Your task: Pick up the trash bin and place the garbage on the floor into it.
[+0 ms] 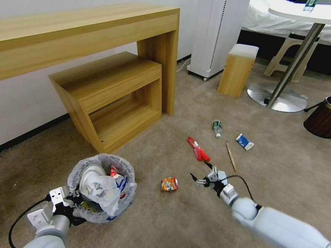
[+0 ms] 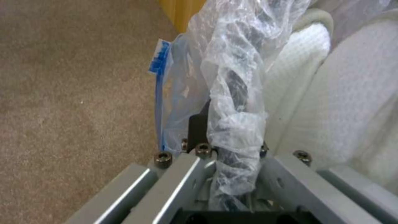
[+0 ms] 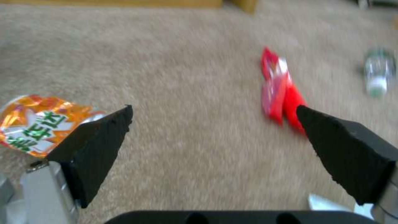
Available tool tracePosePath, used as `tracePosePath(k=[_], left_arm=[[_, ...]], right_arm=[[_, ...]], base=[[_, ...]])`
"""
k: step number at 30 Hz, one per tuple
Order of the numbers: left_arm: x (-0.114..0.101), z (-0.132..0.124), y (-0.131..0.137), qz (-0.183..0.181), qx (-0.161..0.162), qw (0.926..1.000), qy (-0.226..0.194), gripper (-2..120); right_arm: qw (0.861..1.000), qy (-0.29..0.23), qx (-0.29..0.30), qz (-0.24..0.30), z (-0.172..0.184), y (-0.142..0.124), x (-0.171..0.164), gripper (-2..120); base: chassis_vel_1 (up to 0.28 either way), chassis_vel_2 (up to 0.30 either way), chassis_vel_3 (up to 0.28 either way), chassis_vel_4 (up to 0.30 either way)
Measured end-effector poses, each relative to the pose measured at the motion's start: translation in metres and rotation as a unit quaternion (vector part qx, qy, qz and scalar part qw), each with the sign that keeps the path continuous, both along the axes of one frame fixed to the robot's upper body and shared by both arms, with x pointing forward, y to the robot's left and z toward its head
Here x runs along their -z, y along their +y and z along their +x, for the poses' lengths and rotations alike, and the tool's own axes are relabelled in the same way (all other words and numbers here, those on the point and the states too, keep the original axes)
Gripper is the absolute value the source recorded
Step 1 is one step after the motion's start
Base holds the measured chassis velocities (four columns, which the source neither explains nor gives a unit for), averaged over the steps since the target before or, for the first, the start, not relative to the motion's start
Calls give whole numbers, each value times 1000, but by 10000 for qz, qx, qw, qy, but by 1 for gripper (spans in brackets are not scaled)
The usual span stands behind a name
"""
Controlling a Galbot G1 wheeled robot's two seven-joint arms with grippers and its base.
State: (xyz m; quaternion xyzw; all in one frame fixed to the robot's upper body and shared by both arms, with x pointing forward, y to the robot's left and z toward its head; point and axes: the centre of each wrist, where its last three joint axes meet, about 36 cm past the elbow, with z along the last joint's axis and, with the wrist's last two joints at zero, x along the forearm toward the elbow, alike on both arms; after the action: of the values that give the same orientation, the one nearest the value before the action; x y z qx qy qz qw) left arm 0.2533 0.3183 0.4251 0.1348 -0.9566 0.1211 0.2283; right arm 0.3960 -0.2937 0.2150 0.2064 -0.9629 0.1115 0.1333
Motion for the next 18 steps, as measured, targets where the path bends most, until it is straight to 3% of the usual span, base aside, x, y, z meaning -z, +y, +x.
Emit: tracePosePath(k=[9,18], left_arm=[[4,1,1,1,19,10000,46,0],[3,1,1,-23,11,10000,32,0]], right_arm=[[9961,485,564,470,18,31,1,100],[9934,774,567,627,30,64,8,100]], base=[[0,0,0,0],[0,0,0,0]])
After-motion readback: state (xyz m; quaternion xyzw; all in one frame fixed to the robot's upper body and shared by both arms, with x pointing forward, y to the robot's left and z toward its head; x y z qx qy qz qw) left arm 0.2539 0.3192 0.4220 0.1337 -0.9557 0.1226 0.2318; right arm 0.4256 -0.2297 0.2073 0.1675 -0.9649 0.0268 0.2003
